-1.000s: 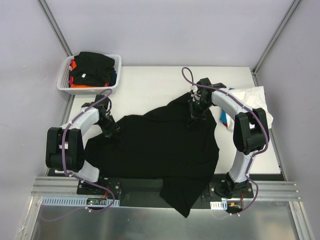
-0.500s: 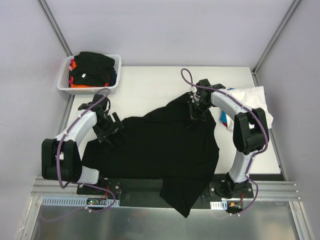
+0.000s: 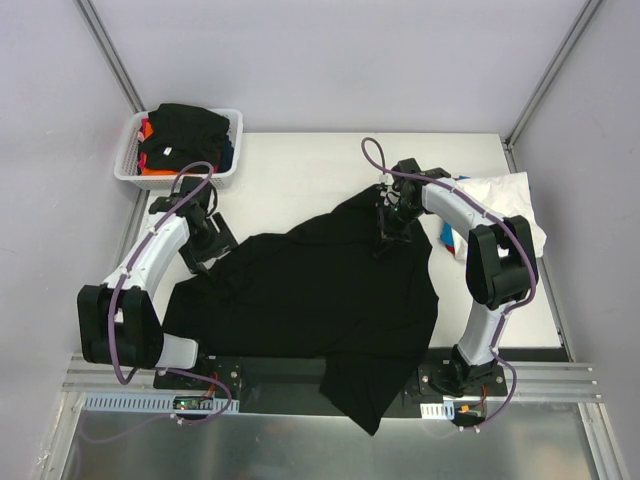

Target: Fold and stack the t-shirts

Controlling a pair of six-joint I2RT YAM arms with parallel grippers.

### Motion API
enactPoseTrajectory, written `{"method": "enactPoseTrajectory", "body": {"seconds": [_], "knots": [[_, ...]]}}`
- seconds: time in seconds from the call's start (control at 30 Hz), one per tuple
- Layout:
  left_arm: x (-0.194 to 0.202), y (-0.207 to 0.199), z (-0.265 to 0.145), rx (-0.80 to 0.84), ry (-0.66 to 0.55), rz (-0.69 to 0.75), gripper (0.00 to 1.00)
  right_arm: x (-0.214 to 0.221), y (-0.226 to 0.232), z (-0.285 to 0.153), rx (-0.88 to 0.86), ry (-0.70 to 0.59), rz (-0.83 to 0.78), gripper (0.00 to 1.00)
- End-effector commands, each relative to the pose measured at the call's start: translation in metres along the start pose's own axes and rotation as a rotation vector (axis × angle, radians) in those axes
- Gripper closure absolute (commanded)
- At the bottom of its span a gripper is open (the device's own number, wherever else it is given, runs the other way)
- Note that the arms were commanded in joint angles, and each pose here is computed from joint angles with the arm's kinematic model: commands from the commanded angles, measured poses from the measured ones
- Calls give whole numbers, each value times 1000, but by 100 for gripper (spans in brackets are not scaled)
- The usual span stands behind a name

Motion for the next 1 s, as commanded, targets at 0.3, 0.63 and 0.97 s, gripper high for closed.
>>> {"method": "enactPoseTrajectory", "body": {"seconds": [0.3, 0.63, 0.97], "knots": [[-11, 5, 51, -69, 30, 61, 35, 4, 6, -17, -3, -41, -38, 98], [-41, 11, 64, -48, 21, 31, 39, 6, 2, -22, 15, -48, -31, 98], [-60, 10, 51, 6, -17, 20, 75, 5, 3, -19, 12, -37, -27, 98]]}}
Point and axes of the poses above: each gripper's point midway between its finger pads, its own z axis out along the fingers, its own y axis along the line the jaws close on, x = y × z, the point moved 3 cm from there along -z, back along the fingers, and after that the axes turned 7 degrees about z, right-handed, at the moved point
